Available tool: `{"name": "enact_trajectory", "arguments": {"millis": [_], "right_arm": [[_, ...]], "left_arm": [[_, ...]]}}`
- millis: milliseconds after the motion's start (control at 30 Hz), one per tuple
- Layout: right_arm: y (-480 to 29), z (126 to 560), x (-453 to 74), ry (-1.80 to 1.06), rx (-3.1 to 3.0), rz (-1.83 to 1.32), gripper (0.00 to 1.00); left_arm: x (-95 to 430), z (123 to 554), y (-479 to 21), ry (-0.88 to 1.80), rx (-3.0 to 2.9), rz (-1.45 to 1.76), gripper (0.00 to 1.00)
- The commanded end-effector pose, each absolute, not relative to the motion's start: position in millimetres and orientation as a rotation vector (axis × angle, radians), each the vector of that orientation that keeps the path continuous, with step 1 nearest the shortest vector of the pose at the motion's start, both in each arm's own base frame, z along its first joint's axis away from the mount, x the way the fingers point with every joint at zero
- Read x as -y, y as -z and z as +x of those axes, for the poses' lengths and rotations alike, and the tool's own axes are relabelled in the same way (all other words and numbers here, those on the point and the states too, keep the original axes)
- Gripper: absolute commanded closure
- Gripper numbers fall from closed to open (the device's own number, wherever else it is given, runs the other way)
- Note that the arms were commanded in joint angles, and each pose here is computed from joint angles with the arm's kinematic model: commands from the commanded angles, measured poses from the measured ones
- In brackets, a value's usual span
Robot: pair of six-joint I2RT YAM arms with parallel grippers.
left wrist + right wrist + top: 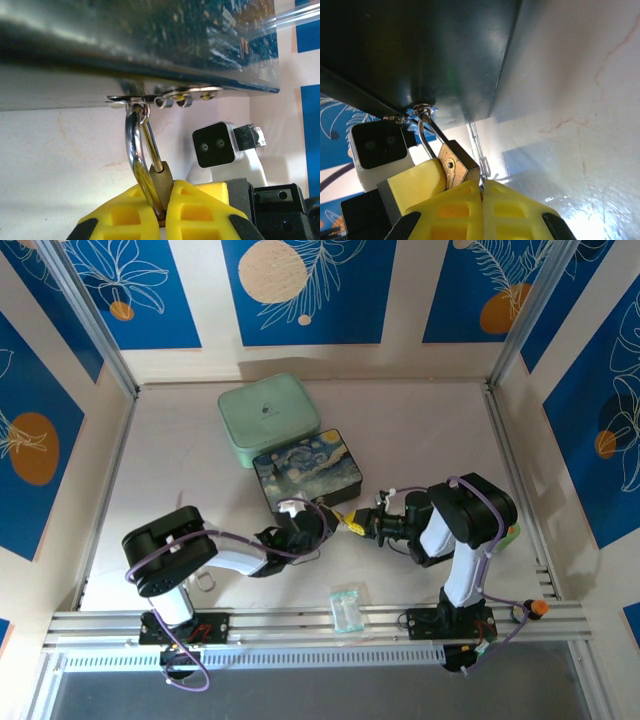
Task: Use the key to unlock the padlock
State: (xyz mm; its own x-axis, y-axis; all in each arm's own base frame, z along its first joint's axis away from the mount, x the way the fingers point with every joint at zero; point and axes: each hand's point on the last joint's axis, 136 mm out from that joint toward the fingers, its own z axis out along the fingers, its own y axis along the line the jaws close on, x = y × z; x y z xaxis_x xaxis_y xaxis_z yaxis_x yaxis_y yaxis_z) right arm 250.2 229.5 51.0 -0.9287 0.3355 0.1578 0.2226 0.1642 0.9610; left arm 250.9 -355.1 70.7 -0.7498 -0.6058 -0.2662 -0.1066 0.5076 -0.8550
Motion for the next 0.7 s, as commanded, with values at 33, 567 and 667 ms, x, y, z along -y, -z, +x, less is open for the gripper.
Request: {"name": "enact_trajectory", "arguments": {"millis": [33,567,667], "right_arm": [[-80,256,-244,-1.923,-2.230,0.495,1.00],[-59,242,-238,-1.800,-2.305,0.602,0.77],[-62,241,-241,-1.773,-2.324,0.577,0.76]], "left_arm": [[395,220,-84,1.408,-2.292,-0.534,1.00],[375,225,-71,1.250,-2.305,-0.544,1.00],[372,224,-66,1.225,-2.316,-0.543,1.00]]}}
